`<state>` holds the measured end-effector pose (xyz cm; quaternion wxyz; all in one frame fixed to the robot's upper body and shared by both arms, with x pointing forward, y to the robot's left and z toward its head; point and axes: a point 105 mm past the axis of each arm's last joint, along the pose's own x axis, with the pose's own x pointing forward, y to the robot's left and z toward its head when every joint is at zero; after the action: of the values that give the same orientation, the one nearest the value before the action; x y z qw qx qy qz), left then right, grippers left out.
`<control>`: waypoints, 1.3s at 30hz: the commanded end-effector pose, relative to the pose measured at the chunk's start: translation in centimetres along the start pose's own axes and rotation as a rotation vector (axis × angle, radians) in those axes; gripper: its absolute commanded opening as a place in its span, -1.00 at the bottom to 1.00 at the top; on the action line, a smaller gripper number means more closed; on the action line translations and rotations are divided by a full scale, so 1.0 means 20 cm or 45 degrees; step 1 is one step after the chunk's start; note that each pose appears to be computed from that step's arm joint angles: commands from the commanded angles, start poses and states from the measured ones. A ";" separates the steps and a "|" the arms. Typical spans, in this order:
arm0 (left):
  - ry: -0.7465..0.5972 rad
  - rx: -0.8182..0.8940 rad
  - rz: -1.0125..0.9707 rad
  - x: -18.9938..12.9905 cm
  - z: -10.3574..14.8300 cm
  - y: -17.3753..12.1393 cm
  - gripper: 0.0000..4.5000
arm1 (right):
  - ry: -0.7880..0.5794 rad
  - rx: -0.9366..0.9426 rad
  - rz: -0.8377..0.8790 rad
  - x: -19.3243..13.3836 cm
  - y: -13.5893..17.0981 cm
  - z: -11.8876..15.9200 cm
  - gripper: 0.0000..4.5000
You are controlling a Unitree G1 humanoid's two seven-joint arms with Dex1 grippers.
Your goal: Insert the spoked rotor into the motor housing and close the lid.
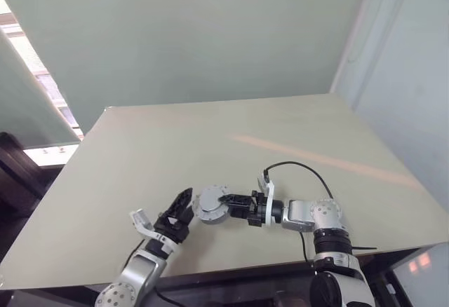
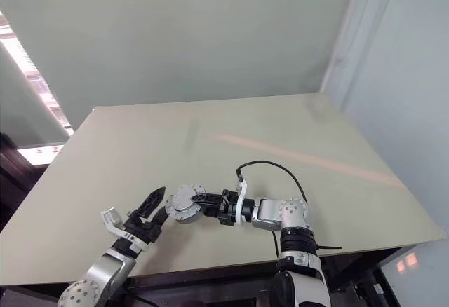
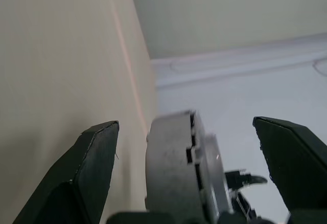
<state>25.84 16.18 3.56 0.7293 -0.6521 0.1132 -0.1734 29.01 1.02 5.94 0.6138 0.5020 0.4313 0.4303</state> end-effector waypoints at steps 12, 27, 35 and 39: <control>0.121 -0.041 -0.106 0.07 -0.10 -0.05 1.00 | 0.015 -0.090 0.175 0.07 0.19 0.01 0.01; 0.150 -0.045 -0.079 0.07 -0.12 -0.03 0.02 | 0.010 -0.084 0.163 0.06 0.18 0.01 0.01; 0.143 -0.046 -0.098 0.09 -0.13 -0.04 0.02 | -0.003 -0.145 0.151 0.06 0.18 0.02 0.45; 0.122 -0.046 -0.113 0.10 -0.12 -0.04 0.00 | 0.007 -0.150 0.166 0.06 0.19 0.02 1.00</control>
<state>26.21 13.83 3.25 0.7054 -0.6632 0.1318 -0.2127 29.01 1.63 6.65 0.6209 0.4879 0.4198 0.4475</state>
